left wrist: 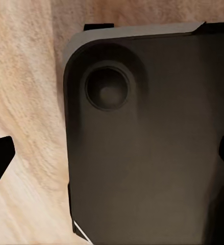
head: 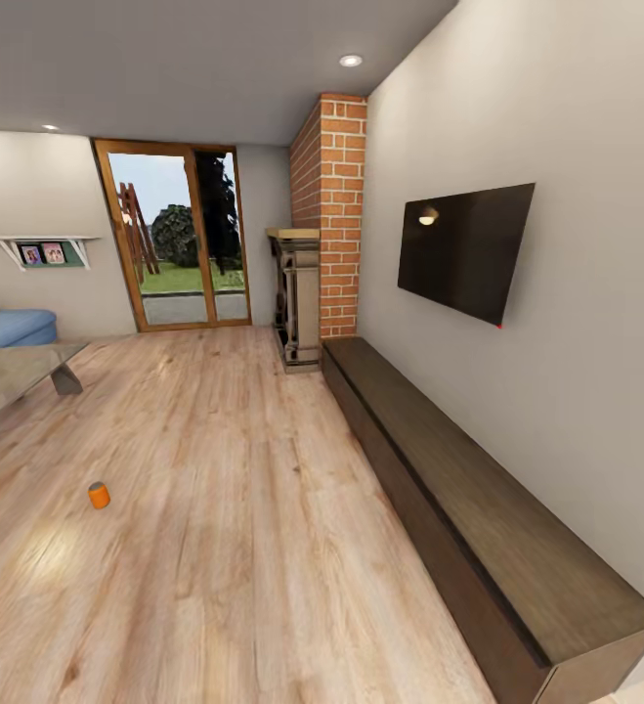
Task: Put the three can of soda from the living room inside the tash can in the kitchen.
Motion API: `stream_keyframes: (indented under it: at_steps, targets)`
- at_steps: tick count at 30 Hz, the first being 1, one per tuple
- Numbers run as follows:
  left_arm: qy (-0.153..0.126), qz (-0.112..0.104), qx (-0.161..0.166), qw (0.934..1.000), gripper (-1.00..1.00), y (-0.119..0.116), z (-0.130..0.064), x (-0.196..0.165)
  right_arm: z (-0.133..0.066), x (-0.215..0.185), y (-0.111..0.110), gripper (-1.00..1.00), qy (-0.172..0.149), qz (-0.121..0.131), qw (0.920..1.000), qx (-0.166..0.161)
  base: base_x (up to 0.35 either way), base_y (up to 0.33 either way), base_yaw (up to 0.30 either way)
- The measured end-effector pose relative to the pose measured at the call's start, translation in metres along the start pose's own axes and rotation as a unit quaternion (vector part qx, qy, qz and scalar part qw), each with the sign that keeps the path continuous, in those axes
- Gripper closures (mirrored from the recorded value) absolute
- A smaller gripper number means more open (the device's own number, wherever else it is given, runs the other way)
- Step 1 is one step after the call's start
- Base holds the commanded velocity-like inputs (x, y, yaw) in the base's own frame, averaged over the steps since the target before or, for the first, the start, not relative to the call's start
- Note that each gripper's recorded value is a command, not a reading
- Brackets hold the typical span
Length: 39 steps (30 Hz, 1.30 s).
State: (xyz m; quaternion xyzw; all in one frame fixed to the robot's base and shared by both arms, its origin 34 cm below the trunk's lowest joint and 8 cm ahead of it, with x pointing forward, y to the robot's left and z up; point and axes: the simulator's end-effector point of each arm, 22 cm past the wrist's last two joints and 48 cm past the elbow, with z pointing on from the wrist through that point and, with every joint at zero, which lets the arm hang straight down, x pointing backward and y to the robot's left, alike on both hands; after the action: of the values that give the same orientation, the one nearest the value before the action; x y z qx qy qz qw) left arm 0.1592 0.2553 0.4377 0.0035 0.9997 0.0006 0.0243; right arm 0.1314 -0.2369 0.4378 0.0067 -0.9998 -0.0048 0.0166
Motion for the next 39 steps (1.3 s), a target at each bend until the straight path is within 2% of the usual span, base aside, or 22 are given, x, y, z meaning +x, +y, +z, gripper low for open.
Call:
stream_keyframes:
  at_steps: [6, 7, 8, 12, 17, 21, 23, 26, 30, 32, 34, 39]
  targets:
    - [-0.001, -0.003, -0.006, 1.0000, -1.00, 0.010, 0.000, -0.009, 0.000, -0.009, -0.001, -1.00, 0.000, -0.003, 1.0000, 0.001, 0.000, 0.000, 0.000]
    - [-0.023, -0.003, -0.007, 0.9997, -1.00, 0.012, -0.002, -0.045, -0.003, -0.026, -0.002, -1.00, 0.013, -0.004, 0.9999, 0.002, 0.000, 0.000, 0.000]
    - [-0.051, -0.004, -0.009, 0.9986, -1.00, 0.015, -0.006, -0.082, -0.011, -0.088, -0.004, -1.00, -0.041, -0.004, 0.9991, 0.004, 0.000, 0.000, 0.000]
    - [-0.058, -0.007, -0.009, 0.9982, -1.00, 0.018, -0.018, -0.125, -0.028, -0.134, -0.006, -1.00, -0.055, -0.004, 0.9985, 0.006, 0.000, 0.000, 0.000]
    - [-0.085, -0.007, -0.009, 0.9963, -1.00, 0.019, -0.046, -0.187, -0.059, -0.195, -0.010, -1.00, -0.088, -0.015, 0.9959, 0.015, 0.000, 0.000, 0.000]
    - [-0.119, -0.007, -0.007, 0.9928, -1.00, 0.018, -0.080, -0.240, -0.087, -0.236, -0.016, -1.00, -0.122, -0.035, 0.9913, 0.034, 0.000, 0.000, 0.000]
    - [-0.149, -0.006, -0.007, 0.9889, -1.00, 0.017, -0.103, -0.271, -0.099, -0.252, -0.018, -1.00, -0.139, -0.042, 0.9886, 0.041, 0.000, 0.000, 0.000]
    - [-0.166, -0.005, -0.005, 0.9860, -1.00, 0.015, -0.115, -0.286, -0.103, -0.259, -0.018, -1.00, -0.147, -0.043, 0.9873, 0.042, 0.000, 0.000, 0.000]
    - [-0.191, 0.005, 0.015, 0.9815, -1.00, 0.002, -0.122, -0.299, -0.106, -0.263, -0.019, -1.00, -0.154, -0.046, 0.9862, 0.043, 0.000, 0.000, 0.000]
    - [-0.216, 0.010, 0.034, 0.9758, -1.00, -0.007, -0.126, -0.308, -0.107, -0.266, -0.019, -1.00, -0.161, -0.047, 0.9849, 0.043, 0.000, 0.000, 0.000]
    - [-0.228, 0.012, 0.041, 0.9728, -1.00, -0.011, -0.127, -0.312, -0.108, -0.269, -0.018, -1.00, -0.168, -0.048, 0.9838, 0.043, 0.000, 0.000, 0.000]
    - [-0.231, 0.011, 0.049, 0.9717, -1.00, -0.015, -0.124, -0.310, -0.108, -0.272, -0.020, -1.00, -0.178, -0.049, 0.9818, 0.043, 0.000, 0.000, 0.000]
